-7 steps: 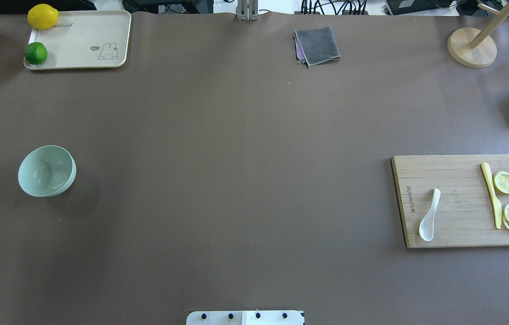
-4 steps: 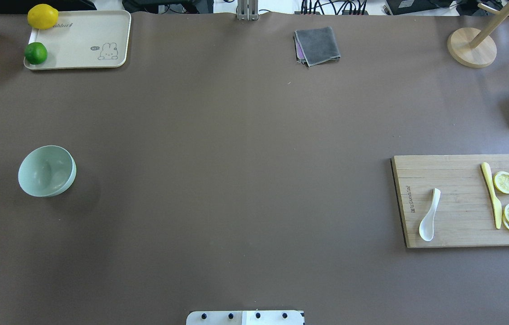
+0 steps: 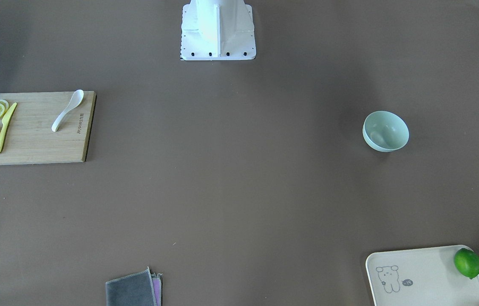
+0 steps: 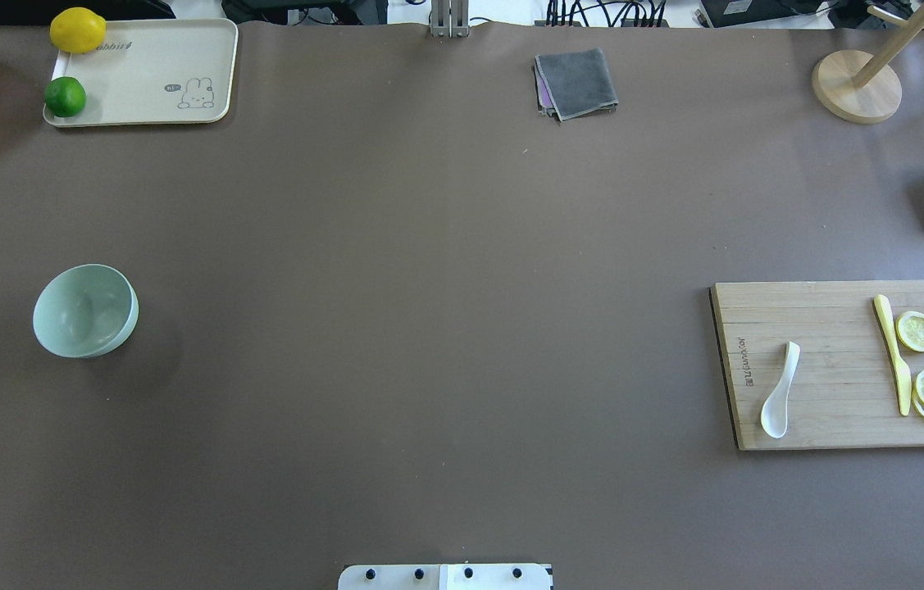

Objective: Place spoon in bowl

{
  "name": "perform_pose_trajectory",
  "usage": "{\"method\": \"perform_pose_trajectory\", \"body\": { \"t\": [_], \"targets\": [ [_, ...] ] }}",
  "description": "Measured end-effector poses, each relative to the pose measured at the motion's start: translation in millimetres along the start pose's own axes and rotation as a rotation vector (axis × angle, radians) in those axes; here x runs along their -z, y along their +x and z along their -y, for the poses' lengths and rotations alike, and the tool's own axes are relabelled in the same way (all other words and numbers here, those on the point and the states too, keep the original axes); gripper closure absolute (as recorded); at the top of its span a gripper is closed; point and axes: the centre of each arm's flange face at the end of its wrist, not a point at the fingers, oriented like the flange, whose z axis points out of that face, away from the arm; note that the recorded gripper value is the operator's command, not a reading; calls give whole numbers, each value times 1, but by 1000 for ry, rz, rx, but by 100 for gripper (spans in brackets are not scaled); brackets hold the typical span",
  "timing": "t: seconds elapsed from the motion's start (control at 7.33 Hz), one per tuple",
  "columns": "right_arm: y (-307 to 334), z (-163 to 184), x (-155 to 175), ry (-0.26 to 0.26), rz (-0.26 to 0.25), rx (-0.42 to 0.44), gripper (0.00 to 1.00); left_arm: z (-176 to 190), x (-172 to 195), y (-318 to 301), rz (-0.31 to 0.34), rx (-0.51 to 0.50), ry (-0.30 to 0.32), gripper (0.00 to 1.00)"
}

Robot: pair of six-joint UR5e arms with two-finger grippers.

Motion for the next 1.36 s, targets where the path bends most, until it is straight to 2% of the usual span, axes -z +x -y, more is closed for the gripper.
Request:
{"method": "perform_pose_trajectory", "body": {
  "t": [0.27,0.41,0.68,0.95,1.23,1.36],
  "targets": [
    [-29,17,-10,-17,39,-98,0,9,-18,19,-91,34,54,1],
    [-47,23,-19,-32,55,-129,0,6,-43,35,-137,29,46,1],
    [-83,28,-34,-31,82,-182,0,2,-98,79,-205,76,-30,1],
    [-108,25,-46,-37,88,-219,0,-9,-155,125,-190,136,-69,1],
    [-118,24,-50,-36,97,-214,0,-35,-215,142,-194,136,-65,2],
    [-119,23,-51,-34,99,-211,0,-44,-229,144,-205,126,-62,2]
  ]
}}
